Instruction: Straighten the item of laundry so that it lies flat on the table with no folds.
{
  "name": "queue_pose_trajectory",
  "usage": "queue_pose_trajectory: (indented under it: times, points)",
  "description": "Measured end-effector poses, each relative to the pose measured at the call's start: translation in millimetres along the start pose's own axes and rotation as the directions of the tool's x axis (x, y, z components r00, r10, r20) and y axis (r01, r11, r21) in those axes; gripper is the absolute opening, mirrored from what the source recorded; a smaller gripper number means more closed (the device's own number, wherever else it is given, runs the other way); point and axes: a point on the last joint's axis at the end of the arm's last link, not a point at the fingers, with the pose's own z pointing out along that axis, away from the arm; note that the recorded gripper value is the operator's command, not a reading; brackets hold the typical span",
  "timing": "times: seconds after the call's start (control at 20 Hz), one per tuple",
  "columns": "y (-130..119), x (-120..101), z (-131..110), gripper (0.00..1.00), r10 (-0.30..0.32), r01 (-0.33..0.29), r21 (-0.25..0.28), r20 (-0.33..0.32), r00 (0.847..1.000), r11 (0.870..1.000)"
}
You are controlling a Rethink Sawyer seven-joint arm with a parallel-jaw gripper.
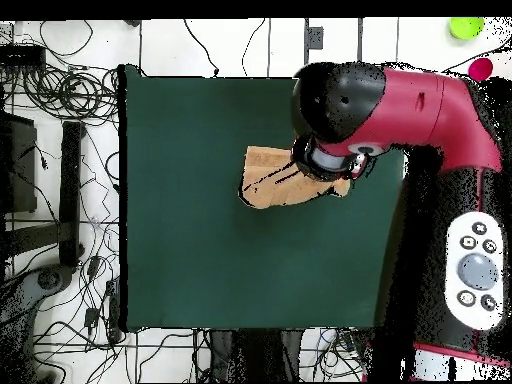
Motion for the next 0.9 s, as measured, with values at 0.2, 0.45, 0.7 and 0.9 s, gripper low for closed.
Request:
queue_pose_trajectory:
  times: [0.2, 0.45, 0.7, 0.9]
  points:
    - [4.2, -3.1, -1.1, 0.00, 0.000, 0.000, 0.005, -0.024, 1.000, 1.000]
    - [7.7, -8.3, -0.6, 0.00, 0.003, -0.002, 0.009, -0.057, 0.998, 1.000]
    - [9.6, -15.9, 0.0, 0.00, 0.011, -0.009, 0.014, -0.094, 0.996, 1.000]
    - [11.2, -17.1, 5.9, 0.00, 0.009, -0.007, 0.014, -0.102, 0.995, 1.000]
